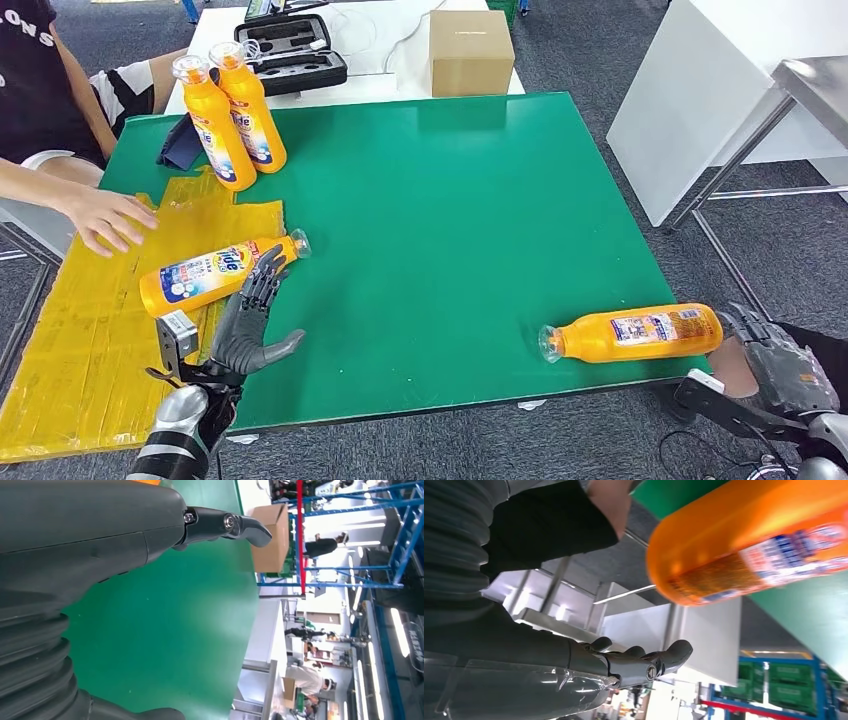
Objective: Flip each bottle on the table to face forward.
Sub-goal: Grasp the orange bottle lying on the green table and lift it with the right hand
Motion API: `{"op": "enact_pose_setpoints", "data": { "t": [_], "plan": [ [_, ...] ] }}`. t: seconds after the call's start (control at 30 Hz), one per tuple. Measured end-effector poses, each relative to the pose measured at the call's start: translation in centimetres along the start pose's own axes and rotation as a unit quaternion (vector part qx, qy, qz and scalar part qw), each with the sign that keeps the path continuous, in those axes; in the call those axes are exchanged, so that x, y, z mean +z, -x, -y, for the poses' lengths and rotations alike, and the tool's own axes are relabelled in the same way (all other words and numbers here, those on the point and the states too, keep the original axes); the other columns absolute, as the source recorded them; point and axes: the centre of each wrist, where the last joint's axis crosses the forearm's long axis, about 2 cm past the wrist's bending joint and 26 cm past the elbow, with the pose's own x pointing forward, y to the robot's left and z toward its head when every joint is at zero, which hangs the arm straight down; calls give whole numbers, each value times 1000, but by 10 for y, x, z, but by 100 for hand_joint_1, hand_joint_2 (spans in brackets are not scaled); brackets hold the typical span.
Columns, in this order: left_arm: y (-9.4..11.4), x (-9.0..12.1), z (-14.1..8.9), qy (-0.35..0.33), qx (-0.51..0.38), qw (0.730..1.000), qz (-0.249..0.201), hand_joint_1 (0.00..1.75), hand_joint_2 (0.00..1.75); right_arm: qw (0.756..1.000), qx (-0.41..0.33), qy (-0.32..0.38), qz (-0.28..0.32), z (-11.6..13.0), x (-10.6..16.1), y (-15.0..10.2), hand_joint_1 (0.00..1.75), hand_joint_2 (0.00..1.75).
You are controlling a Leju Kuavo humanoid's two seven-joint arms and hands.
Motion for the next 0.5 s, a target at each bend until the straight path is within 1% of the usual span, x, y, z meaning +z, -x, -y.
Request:
{"op": "enact_pose_setpoints", "data": {
  "t": [0.17,0.33,0.5],
  "plan": [
    [0,0,7,6,3,1000,3,0,175,1000,13,-1,-22,2,1,11,0,175],
    [1,1,10,8,8,1000,2,0,175,999,20,-2,-29,1,0,15,0,175],
    [1,0,12,7,13,1000,4,0,175,998,47,33,-27,2,-9,12,0,175]
  ]
}}
